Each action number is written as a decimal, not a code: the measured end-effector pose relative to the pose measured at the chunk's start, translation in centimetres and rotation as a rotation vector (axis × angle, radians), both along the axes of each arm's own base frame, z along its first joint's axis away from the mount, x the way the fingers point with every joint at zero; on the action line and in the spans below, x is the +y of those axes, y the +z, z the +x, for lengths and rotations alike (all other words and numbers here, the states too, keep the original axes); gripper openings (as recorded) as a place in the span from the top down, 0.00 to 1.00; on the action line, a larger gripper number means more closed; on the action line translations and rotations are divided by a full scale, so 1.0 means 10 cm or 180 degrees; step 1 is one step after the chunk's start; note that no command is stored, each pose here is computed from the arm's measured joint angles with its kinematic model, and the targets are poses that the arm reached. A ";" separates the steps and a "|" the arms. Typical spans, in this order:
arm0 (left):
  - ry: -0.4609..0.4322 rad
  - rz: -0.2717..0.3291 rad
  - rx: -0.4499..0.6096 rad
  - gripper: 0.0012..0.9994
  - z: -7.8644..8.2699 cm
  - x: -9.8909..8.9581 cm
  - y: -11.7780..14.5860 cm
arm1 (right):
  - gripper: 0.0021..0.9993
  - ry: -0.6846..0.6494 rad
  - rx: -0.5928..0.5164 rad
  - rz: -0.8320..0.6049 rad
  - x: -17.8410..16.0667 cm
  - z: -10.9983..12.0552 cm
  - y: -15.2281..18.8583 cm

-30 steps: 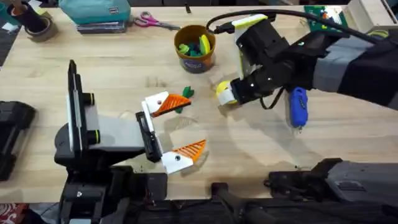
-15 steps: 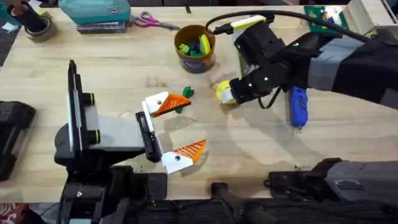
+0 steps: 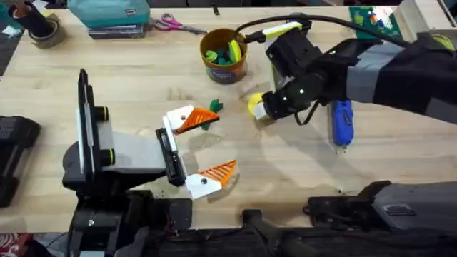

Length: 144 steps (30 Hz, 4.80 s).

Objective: Pick up the gripper from the table and insert it into the empty holder that is missing its gripper. Then pick up a screw, insert it into the mounting hole, and use the screwdriver to tighten it. Finally, clean up the table by picking up the vegetable and placing it into the bucket.

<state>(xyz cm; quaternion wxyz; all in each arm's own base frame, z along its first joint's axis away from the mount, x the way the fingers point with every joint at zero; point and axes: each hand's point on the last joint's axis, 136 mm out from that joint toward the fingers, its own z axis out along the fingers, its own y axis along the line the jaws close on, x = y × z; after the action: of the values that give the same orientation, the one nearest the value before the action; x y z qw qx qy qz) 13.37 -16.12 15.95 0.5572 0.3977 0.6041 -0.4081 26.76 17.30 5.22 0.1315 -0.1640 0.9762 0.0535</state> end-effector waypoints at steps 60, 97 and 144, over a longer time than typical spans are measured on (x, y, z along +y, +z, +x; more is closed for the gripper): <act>0.0000 0.0000 0.0000 0.01 0.00 0.00 0.00 | 0.96 0.0024 -0.0112 -0.0100 0.02 0.02 0.01; 0.0000 0.0000 0.0001 0.01 0.00 0.00 0.00 | 1.00 0.0081 -0.0332 0.0024 0.07 0.09 1.41; 0.0000 0.0000 0.0001 0.01 0.00 0.00 0.00 | 1.00 0.1823 -0.0765 0.0211 1.22 -0.22 2.21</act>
<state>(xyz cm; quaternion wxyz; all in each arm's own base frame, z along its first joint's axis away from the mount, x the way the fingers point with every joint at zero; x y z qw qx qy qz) 13.37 -16.12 15.95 0.5571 0.3976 0.6041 -0.4082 24.55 29.48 27.32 0.2309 -0.4331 0.8655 0.1004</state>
